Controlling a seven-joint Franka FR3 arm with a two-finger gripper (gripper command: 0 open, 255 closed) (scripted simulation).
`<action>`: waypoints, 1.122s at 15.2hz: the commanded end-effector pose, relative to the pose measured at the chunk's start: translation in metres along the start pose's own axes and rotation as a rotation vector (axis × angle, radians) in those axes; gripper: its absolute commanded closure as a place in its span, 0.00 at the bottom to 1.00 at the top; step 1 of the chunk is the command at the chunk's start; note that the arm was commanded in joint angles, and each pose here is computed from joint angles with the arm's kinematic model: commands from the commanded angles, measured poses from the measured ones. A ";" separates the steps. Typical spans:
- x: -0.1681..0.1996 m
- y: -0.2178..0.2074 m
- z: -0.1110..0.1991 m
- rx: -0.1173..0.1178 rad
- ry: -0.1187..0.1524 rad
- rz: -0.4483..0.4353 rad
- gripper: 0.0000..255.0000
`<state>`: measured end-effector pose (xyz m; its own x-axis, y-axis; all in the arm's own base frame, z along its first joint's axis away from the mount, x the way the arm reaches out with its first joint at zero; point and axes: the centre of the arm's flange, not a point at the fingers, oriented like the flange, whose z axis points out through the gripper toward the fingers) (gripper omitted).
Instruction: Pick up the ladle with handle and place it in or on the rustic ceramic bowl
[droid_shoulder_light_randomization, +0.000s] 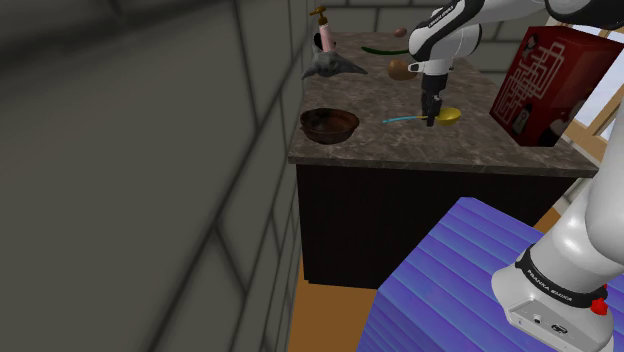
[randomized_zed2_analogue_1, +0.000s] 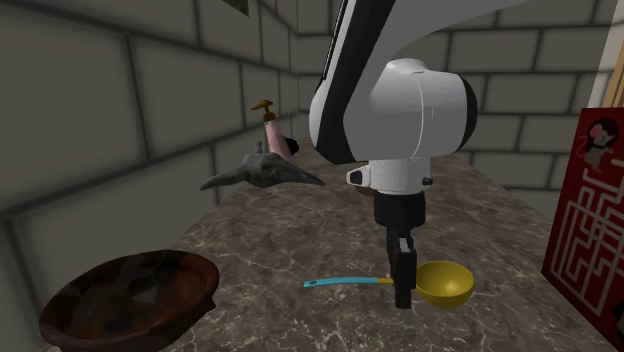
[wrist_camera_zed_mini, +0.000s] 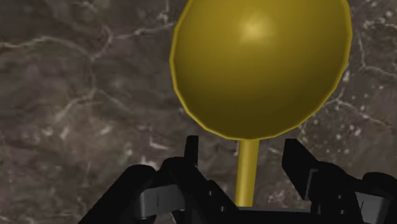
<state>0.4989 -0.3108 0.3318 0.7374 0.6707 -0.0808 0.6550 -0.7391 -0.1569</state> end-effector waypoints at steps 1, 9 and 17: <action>0.000 0.000 0.000 0.000 0.000 0.000 1.00; 0.000 0.000 0.000 0.000 0.000 0.000 1.00; -0.003 -0.007 -0.042 0.000 0.000 0.000 1.00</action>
<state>0.4989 -0.3100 0.3688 0.7374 0.6706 -0.0807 0.6551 -0.7391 -0.1568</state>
